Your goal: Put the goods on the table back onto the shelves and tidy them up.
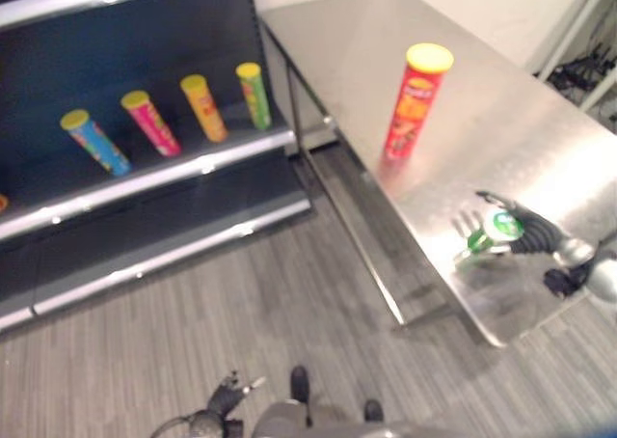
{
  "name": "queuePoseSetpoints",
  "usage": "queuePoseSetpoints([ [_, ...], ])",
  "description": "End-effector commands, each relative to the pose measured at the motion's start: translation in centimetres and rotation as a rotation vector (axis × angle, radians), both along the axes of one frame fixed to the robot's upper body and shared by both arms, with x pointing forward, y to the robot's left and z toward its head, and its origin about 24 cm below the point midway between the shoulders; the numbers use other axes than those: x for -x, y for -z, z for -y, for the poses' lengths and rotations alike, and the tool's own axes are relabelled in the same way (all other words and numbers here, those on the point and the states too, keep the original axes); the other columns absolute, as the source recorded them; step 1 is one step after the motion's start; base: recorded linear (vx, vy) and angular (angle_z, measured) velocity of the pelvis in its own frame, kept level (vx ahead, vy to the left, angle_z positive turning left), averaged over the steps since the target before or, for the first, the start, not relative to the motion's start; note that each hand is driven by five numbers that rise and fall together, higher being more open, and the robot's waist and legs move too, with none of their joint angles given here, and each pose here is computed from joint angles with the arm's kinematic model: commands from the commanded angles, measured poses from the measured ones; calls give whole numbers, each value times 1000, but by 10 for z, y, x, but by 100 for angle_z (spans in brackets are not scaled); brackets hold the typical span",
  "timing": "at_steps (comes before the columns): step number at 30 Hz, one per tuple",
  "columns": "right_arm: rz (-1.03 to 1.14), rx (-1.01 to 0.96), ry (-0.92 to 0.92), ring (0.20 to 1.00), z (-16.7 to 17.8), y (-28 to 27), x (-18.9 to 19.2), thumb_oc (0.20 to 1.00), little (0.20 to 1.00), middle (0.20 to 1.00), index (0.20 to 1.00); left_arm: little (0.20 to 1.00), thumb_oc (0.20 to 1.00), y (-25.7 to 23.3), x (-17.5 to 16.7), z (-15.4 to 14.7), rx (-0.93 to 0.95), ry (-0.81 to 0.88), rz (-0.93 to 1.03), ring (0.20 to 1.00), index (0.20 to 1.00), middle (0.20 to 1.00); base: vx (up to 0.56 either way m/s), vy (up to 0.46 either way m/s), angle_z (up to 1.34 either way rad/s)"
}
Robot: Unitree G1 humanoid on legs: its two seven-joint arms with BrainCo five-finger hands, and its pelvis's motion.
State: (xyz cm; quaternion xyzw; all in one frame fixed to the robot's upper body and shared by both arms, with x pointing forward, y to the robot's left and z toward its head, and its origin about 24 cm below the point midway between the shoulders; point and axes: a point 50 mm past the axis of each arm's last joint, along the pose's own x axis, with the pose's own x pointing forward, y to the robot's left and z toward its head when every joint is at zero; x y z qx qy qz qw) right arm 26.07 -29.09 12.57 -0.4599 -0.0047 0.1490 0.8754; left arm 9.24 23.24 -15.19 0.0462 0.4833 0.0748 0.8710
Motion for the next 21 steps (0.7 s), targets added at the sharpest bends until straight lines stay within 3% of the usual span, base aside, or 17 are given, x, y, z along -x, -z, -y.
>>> queuePoseSetpoints([
  [1,89,74,-55,1000,-5,-23,-1,1000,1000,1000,1000,1000,1000,-9,-30,-2,-35,67,87,1000,1000,1000,0,0,0],
  [10,51,147,-18,1000,4,-14,-1,1000,1000,1000,1000,1000,1000,-10,-33,-2,-40,70,92,1000,1000,1000,0,0,0],
  [12,42,151,-10,790,5,-12,-1,790,790,790,790,1000,1000,-11,-34,-2,-41,71,95,1000,1000,1000,0,0,0],
  [13,38,153,-4,545,6,-11,-1,545,545,545,545,1000,1000,-11,-34,-3,-42,69,95,1000,1000,1000,0,0,0],
  [14,33,154,2,357,7,-10,-1,357,357,357,357,1000,1000,-11,-34,-3,-43,69,95,1000,1000,1000,0,0,0],
  [15,31,153,4,272,8,-9,-1,272,272,272,272,1000,1000,-11,-34,-3,-43,70,95,1000,1000,1000,0,0,0],
  [16,32,152,8,200,8,-9,-1,200,200,200,200,1000,1000,-11,-34,-3,-44,69,94,1000,1000,1000,0,0,0],
  [21,37,142,11,200,8,-10,0,200,200,200,200,1000,1000,-11,-33,-6,-47,60,94,1000,1000,1000,0,0,0],
])
